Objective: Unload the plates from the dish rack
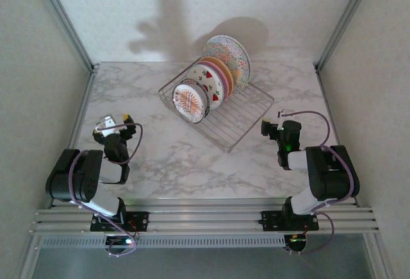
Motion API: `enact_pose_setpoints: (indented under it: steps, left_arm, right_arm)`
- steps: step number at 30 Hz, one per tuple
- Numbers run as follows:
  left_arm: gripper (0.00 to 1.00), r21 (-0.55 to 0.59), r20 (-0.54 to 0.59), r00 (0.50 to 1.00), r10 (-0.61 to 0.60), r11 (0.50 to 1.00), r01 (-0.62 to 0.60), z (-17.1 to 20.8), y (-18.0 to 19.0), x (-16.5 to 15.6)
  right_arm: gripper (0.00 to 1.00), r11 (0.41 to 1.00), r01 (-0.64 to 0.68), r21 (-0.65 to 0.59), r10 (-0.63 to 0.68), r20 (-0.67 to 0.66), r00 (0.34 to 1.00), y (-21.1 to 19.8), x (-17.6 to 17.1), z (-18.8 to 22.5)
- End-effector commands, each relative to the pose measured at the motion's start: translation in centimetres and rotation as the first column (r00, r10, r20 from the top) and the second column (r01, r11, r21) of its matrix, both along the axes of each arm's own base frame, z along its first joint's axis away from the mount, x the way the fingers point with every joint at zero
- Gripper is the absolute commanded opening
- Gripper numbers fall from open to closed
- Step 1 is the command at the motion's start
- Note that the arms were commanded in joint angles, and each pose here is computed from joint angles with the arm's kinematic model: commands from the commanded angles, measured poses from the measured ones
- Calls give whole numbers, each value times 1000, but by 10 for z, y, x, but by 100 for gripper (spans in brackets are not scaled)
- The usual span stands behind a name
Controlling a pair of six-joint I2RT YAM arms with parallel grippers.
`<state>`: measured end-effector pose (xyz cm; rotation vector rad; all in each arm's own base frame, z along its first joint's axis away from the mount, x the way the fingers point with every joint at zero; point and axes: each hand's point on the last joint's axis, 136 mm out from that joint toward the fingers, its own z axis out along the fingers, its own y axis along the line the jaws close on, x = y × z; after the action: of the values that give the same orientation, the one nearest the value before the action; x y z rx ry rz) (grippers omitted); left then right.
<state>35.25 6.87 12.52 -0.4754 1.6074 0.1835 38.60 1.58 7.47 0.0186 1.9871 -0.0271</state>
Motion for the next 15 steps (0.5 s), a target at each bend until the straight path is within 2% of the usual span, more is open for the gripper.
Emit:
enact_pose_setpoints:
  steps: [1,15]
  left_arm:
    - [100,8,40,999,-7,1000,7,11,0,4]
    - [99,9,40,999,-8,1000,8,11,0,4]
  right_arm:
    - [99,1000,25,8,-25,39,999,-5,8,11]
    - [99,1000,24,8,-25,39,999,-5,8,11]
